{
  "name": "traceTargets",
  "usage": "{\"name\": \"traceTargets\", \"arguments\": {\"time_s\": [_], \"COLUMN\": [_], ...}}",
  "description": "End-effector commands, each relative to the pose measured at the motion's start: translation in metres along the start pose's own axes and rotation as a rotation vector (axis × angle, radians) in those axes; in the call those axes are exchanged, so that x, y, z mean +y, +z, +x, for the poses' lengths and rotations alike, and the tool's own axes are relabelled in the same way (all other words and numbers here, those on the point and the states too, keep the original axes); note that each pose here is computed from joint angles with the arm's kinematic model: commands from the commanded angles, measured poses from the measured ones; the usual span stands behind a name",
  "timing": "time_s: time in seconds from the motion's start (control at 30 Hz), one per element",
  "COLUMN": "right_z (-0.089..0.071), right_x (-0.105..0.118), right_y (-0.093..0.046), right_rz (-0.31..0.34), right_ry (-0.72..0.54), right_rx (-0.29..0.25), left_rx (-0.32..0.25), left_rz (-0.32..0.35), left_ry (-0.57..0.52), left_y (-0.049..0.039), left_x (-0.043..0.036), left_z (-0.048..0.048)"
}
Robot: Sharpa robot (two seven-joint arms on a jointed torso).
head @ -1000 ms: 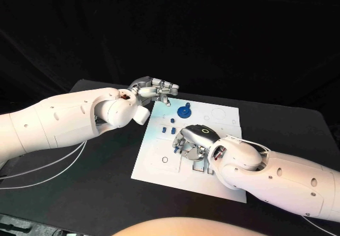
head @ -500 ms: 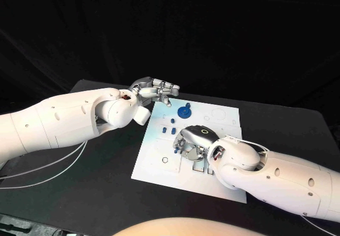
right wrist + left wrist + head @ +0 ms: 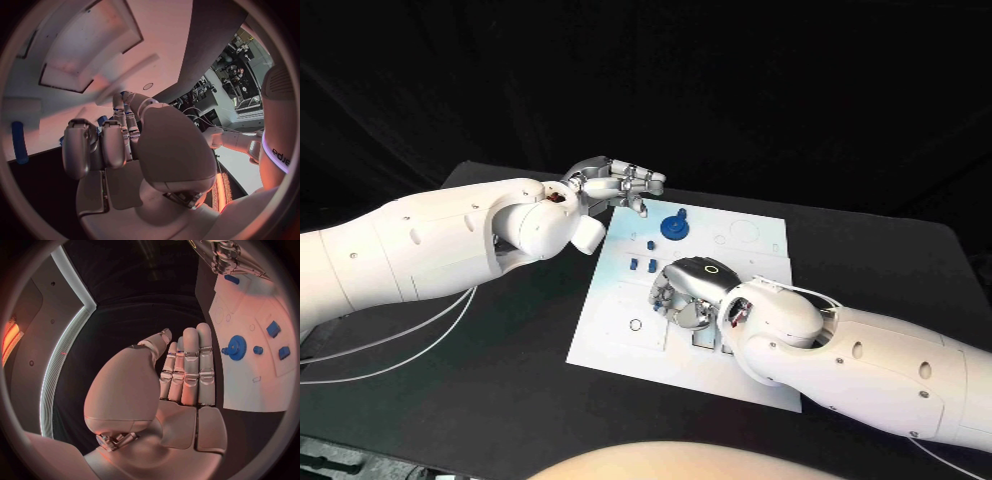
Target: Assemble the parts on the task board
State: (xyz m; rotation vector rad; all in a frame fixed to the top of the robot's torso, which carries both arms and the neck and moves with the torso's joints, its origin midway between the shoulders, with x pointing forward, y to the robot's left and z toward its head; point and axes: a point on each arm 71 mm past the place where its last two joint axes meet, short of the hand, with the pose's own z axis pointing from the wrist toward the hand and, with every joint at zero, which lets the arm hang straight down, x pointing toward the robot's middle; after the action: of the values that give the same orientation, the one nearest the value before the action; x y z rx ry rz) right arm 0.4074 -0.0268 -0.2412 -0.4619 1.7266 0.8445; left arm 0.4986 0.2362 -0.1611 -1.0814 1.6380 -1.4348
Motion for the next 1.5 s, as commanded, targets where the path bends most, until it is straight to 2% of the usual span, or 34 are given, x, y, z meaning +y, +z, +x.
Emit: {"name": "traceTargets", "arguments": {"time_s": [0.03,0.3,0.43,0.6,0.7,0.83,1.0,1.13,1.3,1.5], "right_z": [0.005,0.004,0.001,-0.002,-0.009,-0.027,-0.052,-0.063,-0.068,-0.066], "right_x": [-0.001,-0.004,-0.006,-0.008,-0.012,-0.027,-0.059,-0.082,-0.096,-0.1], "right_y": [-0.001,-0.002,-0.003,-0.01,-0.019,-0.038,-0.06,-0.073,-0.08,-0.076], "right_rz": [0.007,0.007,0.009,0.011,0.019,0.055,0.129,0.174,0.199,0.201], "right_ry": [-0.013,0.01,0.025,0.037,0.043,0.045,0.034,0.03,-0.01,-0.051], "right_rx": [0.041,0.011,-0.022,-0.049,-0.065,-0.082,-0.091,-0.097,-0.096,-0.078], "left_rx": [0.025,0.025,0.023,0.022,0.02,0.017,0.014,0.014,0.016,0.019], "left_rz": [0.002,-0.002,-0.004,-0.005,-0.006,-0.008,-0.009,-0.01,-0.012,-0.015], "left_ry": [-0.007,-0.007,-0.007,-0.007,-0.007,-0.006,-0.005,-0.005,-0.005,-0.005], "left_y": [0.0006,0.0008,0.0007,0.0007,0.0006,0.0,-0.0009,-0.0012,-0.0015,-0.0015], "left_x": [-0.0009,-0.0005,-0.0004,-0.0003,-0.0001,0.0001,0.0004,0.0011,0.002,0.0028], "left_z": [0.0031,0.003,0.0026,0.0021,0.0015,0.0002,-0.0015,-0.0017,-0.0018,-0.0013]}}
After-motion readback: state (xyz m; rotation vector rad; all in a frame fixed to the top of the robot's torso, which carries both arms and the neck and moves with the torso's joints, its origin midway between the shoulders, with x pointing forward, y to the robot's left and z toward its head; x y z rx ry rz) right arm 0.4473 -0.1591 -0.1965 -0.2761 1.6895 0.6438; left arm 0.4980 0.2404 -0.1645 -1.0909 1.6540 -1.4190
